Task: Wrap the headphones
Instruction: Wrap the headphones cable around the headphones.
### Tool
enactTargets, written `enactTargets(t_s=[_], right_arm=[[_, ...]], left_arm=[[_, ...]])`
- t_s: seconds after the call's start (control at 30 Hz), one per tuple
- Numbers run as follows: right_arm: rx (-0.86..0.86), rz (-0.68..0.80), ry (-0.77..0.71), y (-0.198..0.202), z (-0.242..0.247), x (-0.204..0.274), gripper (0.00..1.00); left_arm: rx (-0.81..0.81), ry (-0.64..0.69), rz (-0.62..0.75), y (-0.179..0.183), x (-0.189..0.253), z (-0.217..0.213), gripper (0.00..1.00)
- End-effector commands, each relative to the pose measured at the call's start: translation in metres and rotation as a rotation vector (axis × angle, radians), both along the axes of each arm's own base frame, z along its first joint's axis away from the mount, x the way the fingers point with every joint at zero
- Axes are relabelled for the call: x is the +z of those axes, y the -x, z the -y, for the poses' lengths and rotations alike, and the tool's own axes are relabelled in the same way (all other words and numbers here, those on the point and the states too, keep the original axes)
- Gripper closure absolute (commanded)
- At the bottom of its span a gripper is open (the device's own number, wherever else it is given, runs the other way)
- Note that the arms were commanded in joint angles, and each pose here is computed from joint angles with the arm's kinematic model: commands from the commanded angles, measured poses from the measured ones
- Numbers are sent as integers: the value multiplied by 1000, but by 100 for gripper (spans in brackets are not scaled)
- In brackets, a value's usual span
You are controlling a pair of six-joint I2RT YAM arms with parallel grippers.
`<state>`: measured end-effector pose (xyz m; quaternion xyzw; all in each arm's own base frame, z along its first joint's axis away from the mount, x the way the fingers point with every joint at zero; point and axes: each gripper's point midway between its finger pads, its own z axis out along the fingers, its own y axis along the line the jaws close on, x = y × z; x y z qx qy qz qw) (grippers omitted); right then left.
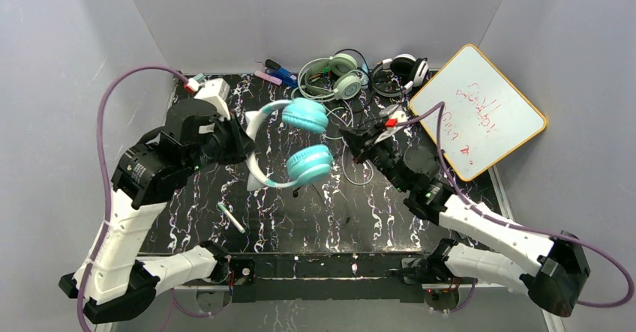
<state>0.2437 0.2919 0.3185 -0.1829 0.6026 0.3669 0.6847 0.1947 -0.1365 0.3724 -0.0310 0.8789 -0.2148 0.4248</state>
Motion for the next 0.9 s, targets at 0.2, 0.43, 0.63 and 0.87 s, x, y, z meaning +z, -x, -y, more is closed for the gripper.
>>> enactTargets(t_s=[0.2, 0.43, 0.63, 0.87], right_arm=[[-233, -67, 167, -34, 58, 57, 99], [-19, -50, 222, -18, 22, 100, 99], [60, -162, 304, -21, -6, 102, 99], [144, -93, 316, 4, -50, 110, 99]], left_arm=[[-273, -115, 123, 9, -27, 12, 100], [-245, -243, 74, 2, -58, -3, 100], [-206, -312, 58, -9, -80, -10, 100], [-191, -353, 25, -28, -102, -2, 100]])
